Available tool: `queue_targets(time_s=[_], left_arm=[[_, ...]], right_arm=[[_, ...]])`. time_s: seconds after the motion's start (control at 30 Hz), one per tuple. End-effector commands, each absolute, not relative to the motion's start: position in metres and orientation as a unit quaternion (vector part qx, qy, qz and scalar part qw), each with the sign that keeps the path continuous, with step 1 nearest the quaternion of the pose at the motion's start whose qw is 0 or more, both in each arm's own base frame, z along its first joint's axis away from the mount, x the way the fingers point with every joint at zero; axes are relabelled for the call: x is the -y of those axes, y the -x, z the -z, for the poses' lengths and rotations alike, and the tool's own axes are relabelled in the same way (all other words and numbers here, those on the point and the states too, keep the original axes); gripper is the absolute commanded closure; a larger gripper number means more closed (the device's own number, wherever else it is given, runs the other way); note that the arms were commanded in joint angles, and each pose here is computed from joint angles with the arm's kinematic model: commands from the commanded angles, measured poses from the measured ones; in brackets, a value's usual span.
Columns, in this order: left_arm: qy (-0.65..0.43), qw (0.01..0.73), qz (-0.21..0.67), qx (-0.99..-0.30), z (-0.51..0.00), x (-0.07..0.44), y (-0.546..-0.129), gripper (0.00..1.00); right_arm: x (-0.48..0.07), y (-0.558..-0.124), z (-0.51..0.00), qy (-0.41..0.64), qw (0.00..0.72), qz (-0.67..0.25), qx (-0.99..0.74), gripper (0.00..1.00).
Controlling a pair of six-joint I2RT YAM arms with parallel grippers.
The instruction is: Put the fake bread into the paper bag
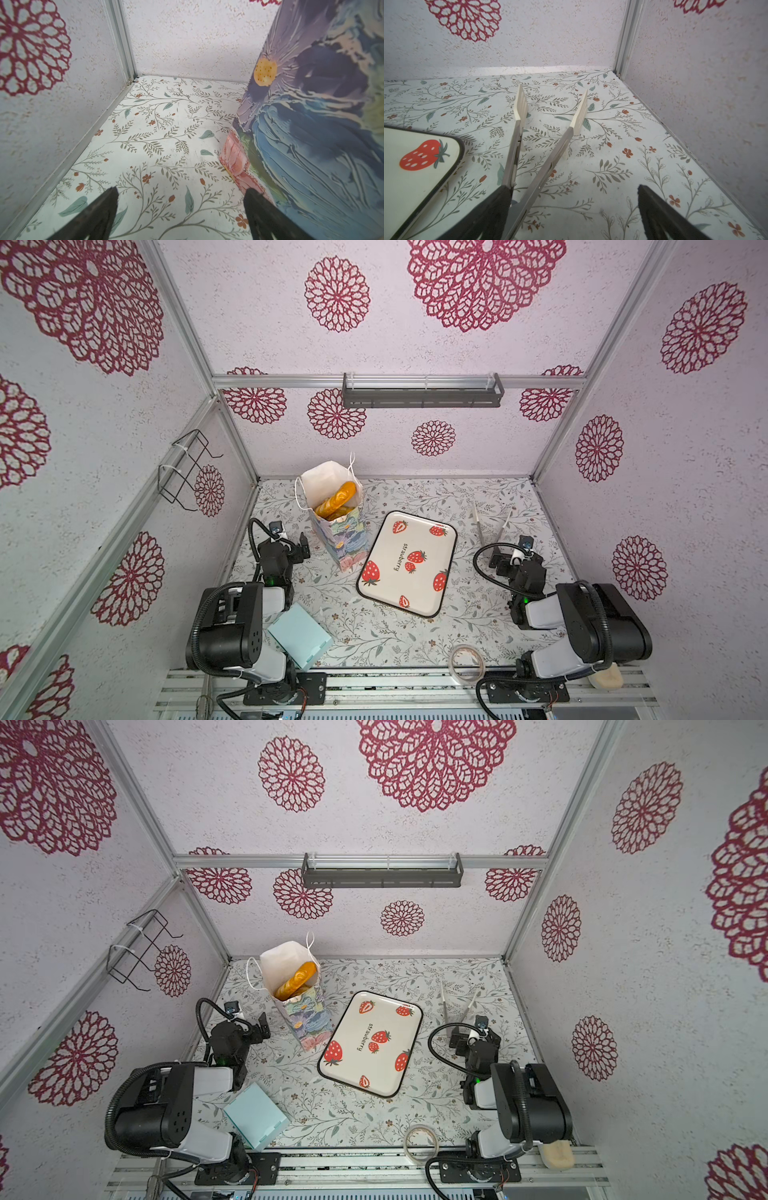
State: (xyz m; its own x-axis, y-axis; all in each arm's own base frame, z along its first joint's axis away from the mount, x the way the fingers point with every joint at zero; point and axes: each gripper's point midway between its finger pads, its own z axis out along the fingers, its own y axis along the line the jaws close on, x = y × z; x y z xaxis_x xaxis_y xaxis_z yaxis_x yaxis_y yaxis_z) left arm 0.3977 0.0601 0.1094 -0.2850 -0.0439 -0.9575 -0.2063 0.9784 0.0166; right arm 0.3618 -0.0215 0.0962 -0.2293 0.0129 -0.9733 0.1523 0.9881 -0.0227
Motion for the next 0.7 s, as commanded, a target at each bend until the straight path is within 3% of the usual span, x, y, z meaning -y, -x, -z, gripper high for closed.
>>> queue_targets(time_s=[0.0, 0.67], left_arm=[[0.090, 0.599, -0.052, -0.794, -0.118, -0.068, -0.406, 0.03], [0.097, 0.597, -0.046, -0.795, -0.117, -0.070, -0.405, 0.03]], right_arm=[[0.015, -0.368, -0.119, -0.035, 0.656, 0.045, -0.752, 0.02], [0.016, -0.379, -0.113, -0.034, 0.634, 0.048, -0.771, 0.01]])
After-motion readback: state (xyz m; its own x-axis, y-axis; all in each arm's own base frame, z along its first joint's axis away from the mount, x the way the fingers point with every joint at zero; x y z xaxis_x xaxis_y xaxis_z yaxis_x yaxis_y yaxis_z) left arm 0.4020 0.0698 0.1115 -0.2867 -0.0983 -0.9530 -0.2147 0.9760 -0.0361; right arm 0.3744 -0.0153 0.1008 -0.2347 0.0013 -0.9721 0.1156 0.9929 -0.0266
